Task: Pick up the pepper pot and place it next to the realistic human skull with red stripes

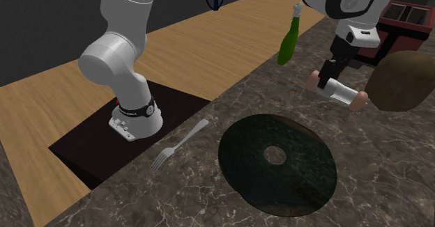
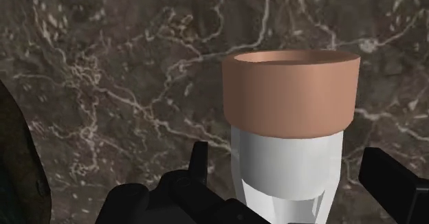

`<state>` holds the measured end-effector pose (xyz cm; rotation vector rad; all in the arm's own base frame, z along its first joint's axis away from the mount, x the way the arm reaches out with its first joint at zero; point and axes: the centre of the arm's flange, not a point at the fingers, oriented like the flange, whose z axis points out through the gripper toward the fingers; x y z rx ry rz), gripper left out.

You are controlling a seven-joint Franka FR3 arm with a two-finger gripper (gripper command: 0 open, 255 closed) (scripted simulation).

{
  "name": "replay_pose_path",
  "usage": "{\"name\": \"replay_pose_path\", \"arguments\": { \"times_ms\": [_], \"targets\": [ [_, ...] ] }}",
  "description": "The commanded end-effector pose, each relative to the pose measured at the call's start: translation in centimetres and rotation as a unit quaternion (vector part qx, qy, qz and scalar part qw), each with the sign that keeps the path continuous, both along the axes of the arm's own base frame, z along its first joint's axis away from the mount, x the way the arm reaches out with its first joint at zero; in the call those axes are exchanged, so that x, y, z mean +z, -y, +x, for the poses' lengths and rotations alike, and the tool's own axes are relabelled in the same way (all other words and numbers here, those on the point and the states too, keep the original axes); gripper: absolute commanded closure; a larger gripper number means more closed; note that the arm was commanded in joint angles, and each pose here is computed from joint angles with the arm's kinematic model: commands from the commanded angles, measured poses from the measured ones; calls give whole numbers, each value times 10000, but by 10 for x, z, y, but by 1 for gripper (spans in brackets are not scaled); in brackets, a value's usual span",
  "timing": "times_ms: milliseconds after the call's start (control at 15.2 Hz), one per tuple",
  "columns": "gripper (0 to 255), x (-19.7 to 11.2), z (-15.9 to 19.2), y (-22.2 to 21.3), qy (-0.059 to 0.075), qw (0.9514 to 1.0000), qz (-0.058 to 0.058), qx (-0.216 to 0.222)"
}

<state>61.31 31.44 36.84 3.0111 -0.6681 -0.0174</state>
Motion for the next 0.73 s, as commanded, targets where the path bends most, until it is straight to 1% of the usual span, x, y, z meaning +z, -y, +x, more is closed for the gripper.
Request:
{"name": "replay_pose_path", "arguments": {
  "times_ms": [0,132,660],
  "targets": [
    [0,21,0,-1,-2,10000,-1,0],
    [0,44,0,-2,-2,10000,-1,0],
    [0,44,0,-2,-2,10000,-1,0]
  ]
}}
